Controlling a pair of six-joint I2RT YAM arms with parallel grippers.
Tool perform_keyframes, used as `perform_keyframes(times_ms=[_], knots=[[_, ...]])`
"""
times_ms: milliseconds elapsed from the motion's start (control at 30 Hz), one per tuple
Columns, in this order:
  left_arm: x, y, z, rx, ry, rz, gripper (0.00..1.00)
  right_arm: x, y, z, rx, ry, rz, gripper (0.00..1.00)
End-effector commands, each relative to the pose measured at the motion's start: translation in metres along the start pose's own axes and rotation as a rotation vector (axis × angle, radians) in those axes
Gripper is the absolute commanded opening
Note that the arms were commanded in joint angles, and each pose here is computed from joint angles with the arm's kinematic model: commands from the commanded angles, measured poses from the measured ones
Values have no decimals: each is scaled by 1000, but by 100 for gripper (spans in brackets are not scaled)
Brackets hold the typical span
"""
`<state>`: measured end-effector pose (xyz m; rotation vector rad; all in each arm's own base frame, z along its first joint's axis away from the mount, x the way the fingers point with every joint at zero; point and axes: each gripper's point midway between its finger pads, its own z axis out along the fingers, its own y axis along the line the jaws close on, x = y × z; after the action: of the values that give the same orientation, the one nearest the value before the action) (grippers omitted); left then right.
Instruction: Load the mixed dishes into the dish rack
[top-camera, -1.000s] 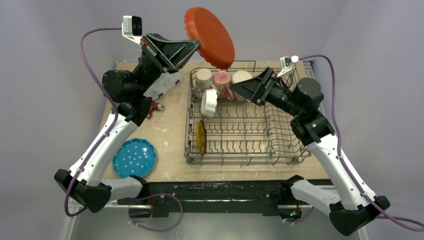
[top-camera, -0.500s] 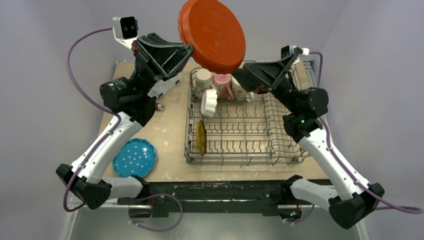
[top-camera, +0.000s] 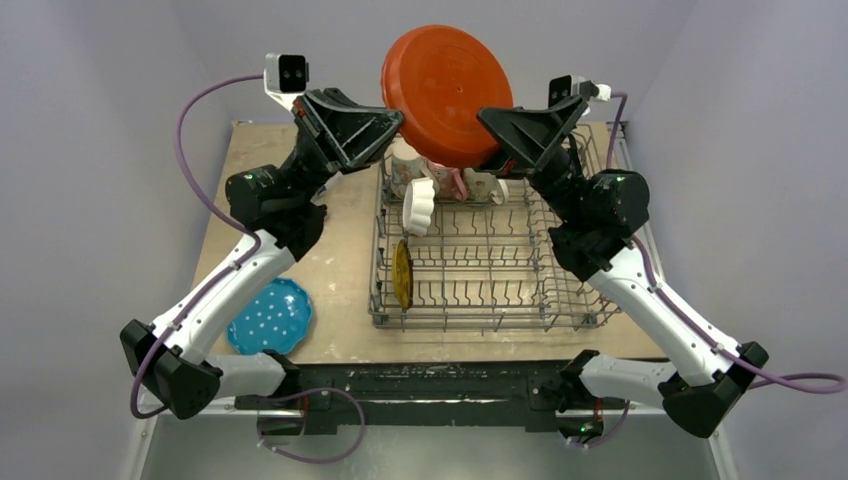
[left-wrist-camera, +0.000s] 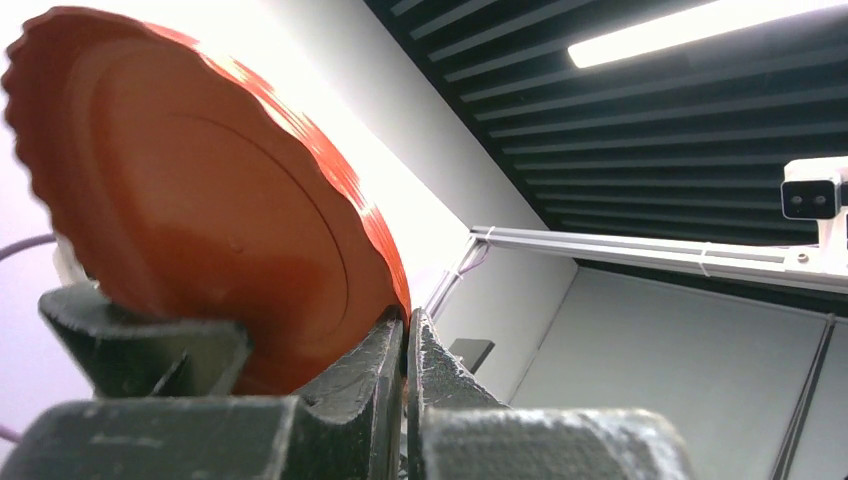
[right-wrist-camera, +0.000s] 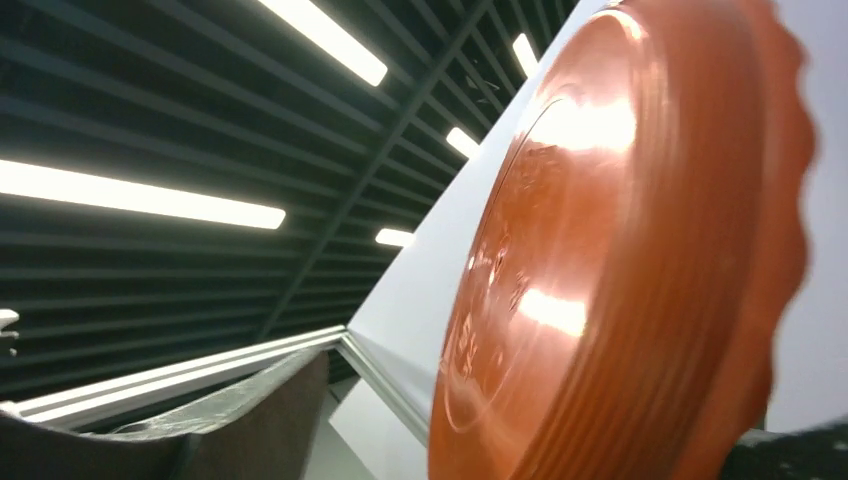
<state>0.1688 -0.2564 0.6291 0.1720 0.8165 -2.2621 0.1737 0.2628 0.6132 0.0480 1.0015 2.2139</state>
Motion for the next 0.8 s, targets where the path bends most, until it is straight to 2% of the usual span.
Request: perform_keyframes(times_ms=[0, 67, 133, 200, 233, 267, 300, 367, 400, 500, 600, 633, 667, 767], knots=[[21, -41, -17, 117, 70, 14, 0, -15, 33, 2, -80, -101, 10, 64], [23, -32, -24, 84, 68, -16, 0, -14, 29, 1, -54, -108, 28, 51], [29, -17, -31, 18, 84, -63, 1, -14, 24, -3, -27, -120, 49, 31], [38, -8, -41, -30, 110, -96, 30, -15, 23, -8, -19, -142, 64, 20], [42, -4, -47, -50, 121, -107, 49, -16, 22, -11, -8, -154, 66, 18], [46, -3, -54, -68, 127, -117, 63, -16, 19, -14, 12, -162, 68, 16], [49, 1, -61, -93, 124, -129, 77, -17, 15, -17, 40, -172, 63, 10], [55, 8, -79, -146, 116, -146, 85, -19, 6, -24, 117, -192, 51, 0], [58, 11, -90, -180, 116, -149, 90, -19, 0, -29, 162, -203, 36, 0], [72, 35, -134, -362, 140, -163, 94, -19, -22, -47, 318, -220, 5, 0], [99, 54, -179, -587, 242, -138, 95, -12, -71, -81, 612, -205, 0, 0], [107, 58, -199, -719, 273, -122, 95, -8, -89, -98, 729, -203, 17, 0], [110, 60, -220, -867, 298, -76, 96, -5, -104, -115, 827, -202, 31, 0], [95, 43, -273, -1228, 376, 180, 100, 10, -140, -158, 1050, -155, 36, 0]])
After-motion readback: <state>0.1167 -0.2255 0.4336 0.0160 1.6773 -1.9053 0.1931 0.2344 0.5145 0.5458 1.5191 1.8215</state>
